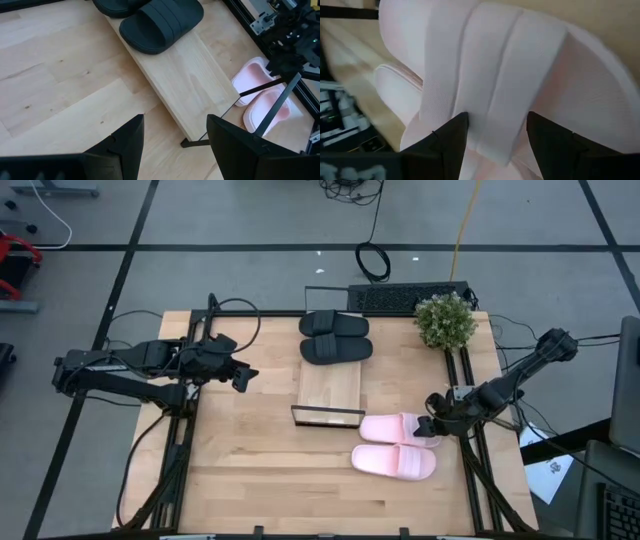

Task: Pick and place slides into the shelf
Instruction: Put the top pink slides on the shelf

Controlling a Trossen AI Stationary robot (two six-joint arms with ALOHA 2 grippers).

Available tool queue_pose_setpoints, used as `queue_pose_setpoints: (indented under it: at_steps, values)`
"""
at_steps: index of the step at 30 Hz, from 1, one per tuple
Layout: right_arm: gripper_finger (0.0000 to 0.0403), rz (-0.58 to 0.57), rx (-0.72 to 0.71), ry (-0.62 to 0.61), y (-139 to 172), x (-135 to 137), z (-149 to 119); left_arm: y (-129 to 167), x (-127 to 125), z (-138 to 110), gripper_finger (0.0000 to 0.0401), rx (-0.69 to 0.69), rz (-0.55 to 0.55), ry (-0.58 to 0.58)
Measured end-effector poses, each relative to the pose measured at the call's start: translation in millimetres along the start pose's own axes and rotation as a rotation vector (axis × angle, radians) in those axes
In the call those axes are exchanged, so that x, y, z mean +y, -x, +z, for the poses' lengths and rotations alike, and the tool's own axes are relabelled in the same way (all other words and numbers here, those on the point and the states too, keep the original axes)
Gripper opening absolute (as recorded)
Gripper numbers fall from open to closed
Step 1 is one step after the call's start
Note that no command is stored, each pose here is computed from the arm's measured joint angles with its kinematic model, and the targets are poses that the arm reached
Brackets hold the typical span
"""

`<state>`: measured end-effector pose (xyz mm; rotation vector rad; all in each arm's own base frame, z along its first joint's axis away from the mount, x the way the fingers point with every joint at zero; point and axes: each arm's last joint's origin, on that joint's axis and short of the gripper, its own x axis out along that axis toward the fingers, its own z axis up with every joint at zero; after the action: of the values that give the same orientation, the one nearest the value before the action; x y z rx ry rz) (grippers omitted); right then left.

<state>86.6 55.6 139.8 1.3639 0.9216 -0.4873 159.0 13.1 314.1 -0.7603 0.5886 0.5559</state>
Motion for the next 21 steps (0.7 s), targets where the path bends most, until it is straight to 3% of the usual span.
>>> queue_pose_setpoints:
  at_steps: [9, 16, 21]
  values:
    - [0.0196, 0.124, 0.022, -0.016, -10.9, 0.5, -1.6, -0.1, 0.1, -0.1, 0.0209, 0.001, 0.000, -0.003]
    - [0.0195, 0.139, 0.021, -0.017, -11.6, 0.9, -1.7, -0.2, 0.0, -0.1, 0.0209, 0.001, 0.000, -0.003]
    - [0.0165, 0.142, 0.020, -0.017, -11.6, 1.2, -1.7, -0.2, 0.0, -0.1, 0.0209, 0.001, -0.001, -0.003]
